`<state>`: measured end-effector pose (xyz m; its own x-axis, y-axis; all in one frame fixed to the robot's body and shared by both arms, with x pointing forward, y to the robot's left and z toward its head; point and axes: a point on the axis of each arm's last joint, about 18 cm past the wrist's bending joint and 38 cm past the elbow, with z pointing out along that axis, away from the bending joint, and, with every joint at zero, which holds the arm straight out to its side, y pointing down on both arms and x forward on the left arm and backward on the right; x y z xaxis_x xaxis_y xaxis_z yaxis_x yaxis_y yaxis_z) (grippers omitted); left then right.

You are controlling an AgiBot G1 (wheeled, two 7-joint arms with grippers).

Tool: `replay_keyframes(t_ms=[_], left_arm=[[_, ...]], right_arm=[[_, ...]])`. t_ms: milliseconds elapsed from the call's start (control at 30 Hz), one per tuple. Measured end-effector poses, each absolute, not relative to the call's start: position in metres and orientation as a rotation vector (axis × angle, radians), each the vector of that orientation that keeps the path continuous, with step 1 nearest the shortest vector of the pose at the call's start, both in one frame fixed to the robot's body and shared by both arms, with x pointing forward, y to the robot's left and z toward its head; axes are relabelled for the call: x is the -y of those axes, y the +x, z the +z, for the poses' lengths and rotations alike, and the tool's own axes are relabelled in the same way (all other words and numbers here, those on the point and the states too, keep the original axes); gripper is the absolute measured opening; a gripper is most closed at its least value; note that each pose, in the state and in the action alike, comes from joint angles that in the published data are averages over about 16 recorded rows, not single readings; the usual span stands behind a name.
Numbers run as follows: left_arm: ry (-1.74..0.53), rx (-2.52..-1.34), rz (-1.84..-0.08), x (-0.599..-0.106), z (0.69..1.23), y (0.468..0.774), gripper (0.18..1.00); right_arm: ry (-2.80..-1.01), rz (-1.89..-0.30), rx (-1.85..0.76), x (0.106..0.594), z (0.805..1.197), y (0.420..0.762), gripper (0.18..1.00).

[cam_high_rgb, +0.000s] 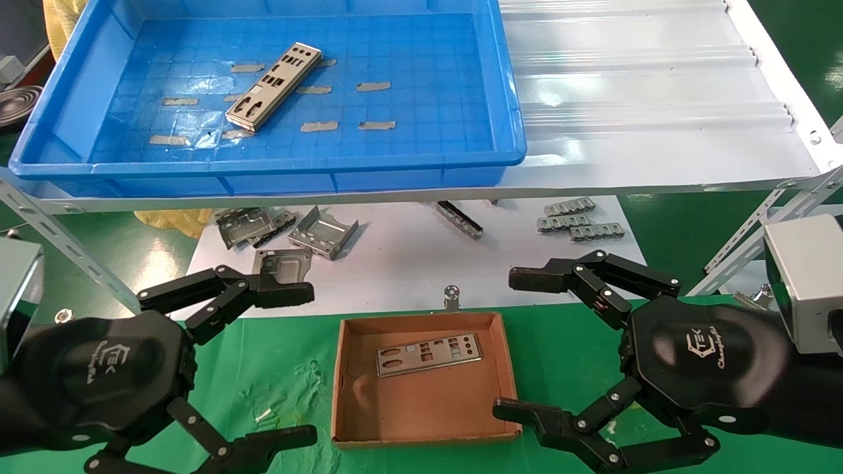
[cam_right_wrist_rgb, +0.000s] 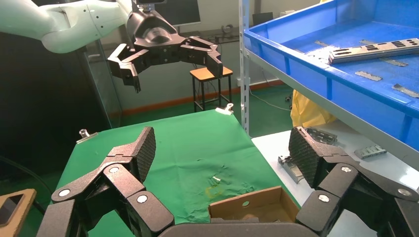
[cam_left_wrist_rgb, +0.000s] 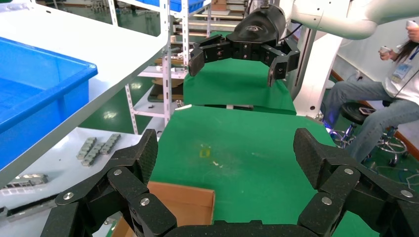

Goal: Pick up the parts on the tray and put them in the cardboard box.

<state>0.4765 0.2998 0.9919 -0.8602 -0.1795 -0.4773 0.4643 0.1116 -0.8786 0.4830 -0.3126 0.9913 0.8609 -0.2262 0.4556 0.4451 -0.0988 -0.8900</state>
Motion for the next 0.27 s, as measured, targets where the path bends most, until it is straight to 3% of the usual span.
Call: replay_keyframes(t_ms=[267], left_arm=[[0.276,-1.923,-1.799,-0.2998,0.9919,0.4765,1.001]], right_arm=[[-1.573,-0.568,0.177,0.3126,0.9913,0.483,1.001]])
